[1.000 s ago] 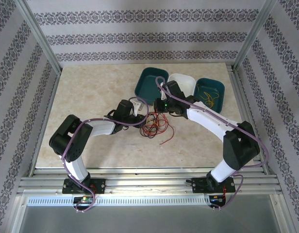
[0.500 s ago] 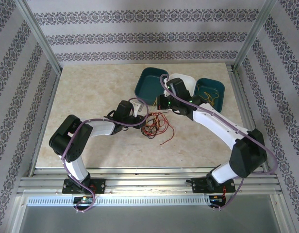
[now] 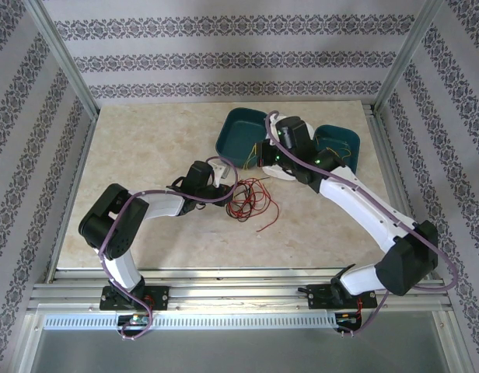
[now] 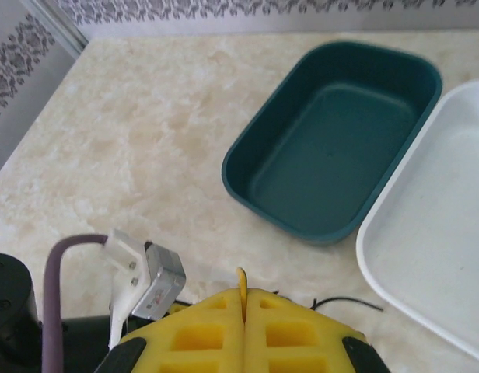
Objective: Untangle the cables
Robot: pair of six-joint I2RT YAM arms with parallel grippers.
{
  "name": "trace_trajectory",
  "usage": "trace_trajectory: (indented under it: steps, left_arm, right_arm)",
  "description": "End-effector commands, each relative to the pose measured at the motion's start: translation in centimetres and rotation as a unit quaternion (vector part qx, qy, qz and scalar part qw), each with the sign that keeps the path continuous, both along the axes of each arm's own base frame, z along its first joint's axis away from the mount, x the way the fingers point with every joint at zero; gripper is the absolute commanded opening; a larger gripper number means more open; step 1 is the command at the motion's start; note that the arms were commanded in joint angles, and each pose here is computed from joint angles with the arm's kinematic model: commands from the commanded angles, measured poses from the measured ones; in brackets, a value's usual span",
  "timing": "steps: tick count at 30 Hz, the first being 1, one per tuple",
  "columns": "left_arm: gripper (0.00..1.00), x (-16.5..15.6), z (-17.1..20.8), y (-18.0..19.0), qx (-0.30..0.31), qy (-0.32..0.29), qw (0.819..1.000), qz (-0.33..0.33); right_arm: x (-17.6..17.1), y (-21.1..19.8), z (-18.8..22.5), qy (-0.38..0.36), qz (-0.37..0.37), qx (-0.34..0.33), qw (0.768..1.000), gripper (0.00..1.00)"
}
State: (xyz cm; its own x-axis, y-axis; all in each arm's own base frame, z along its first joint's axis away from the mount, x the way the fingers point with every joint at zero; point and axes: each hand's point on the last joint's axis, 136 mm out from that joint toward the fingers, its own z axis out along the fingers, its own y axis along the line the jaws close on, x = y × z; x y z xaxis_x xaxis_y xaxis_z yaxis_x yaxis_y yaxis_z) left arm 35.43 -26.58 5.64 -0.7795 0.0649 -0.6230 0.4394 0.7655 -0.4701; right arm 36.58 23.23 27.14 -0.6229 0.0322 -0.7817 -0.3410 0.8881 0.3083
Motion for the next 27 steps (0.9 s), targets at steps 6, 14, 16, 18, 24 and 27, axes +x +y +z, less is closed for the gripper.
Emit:
trace_trajectory:
  steps: [6,14,16,18,24,27]
  left_arm:
    - [0.1,-0.2,0.2,-0.6,-0.004,-0.004,1.0,-0.006]
    - [0.1,-0.2,0.3,-0.5,-0.005,-0.004,1.0,-0.005]
    - [0.1,-0.2,0.3,-0.5,-0.004,-0.004,1.0,-0.005]
    - [0.1,-0.2,0.3,-0.4,-0.002,-0.004,1.0,-0.004]
    - [0.1,-0.2,0.4,-0.4,-0.004,-0.006,1.0,-0.004]
    - [0.1,-0.2,0.5,-0.4,-0.004,-0.007,1.0,-0.003]
  right_arm:
    - [0.5,-2.4,7.9,-0.114,-0.029,-0.02,0.993,0.0]
    - [0.8,-3.6,11.7,-0.167,-0.049,-0.039,0.984,0.0]
    - [0.8,-4.0,12.5,-0.18,-0.056,-0.045,0.981,0.0]
    - [0.9,-4.6,13.2,-0.193,-0.067,-0.051,0.978,0.0]
    - [1.8,-7.1,14.1,-0.205,-0.107,-0.065,0.971,0.0]
    - [2.5,-8.4,13.5,-0.195,-0.125,-0.067,0.971,0.0]
